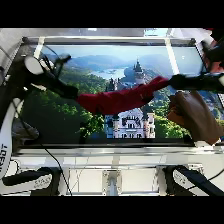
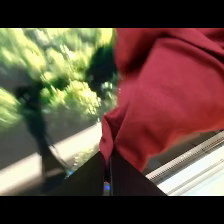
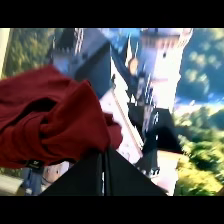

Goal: Fold the shirts.

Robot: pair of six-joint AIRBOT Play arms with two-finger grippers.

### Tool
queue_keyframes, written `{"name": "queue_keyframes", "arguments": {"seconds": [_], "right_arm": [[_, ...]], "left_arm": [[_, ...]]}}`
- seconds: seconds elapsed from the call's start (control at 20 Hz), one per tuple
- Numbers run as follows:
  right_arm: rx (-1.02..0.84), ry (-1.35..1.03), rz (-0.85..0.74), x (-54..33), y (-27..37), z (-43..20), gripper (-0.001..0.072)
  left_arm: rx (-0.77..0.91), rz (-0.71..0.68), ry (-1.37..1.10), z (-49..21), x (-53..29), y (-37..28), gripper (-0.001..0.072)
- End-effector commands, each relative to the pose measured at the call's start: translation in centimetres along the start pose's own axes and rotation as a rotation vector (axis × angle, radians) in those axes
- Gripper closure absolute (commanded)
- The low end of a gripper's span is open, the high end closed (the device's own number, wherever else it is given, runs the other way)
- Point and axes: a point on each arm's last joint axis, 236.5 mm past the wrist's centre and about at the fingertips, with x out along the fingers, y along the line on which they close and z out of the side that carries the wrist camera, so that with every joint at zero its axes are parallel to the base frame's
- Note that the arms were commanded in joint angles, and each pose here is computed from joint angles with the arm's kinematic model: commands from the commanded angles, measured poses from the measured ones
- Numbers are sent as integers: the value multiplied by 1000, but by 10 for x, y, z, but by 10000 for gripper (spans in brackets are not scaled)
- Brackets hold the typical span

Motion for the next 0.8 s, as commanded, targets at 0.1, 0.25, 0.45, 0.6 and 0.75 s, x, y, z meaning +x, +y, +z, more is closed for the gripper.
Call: {"name": "queue_keyframes", "arguments": {"seconds": [0.1, 0.25, 0.45, 0.6, 0.75], "right_arm": [[63, 154, 7, 114, -13, -56, 684], [51, 80, -17, 142, -15, -42, 517], [33, 57, -18, 116, -17, -19, 305], [4, 294, -8, 89, -19, -67, 305], [-27, 531, 46, 82, -17, -136, 305]], "left_arm": [[-133, -72, 22, -21, 78, 7, 696], [-141, -56, -43, -5, 81, 14, 696], [-140, -52, -52, -2, 80, 15, 696], [-140, -52, -54, -2, 80, 15, 696], [-141, -52, -53, -2, 80, 15, 696]]}}
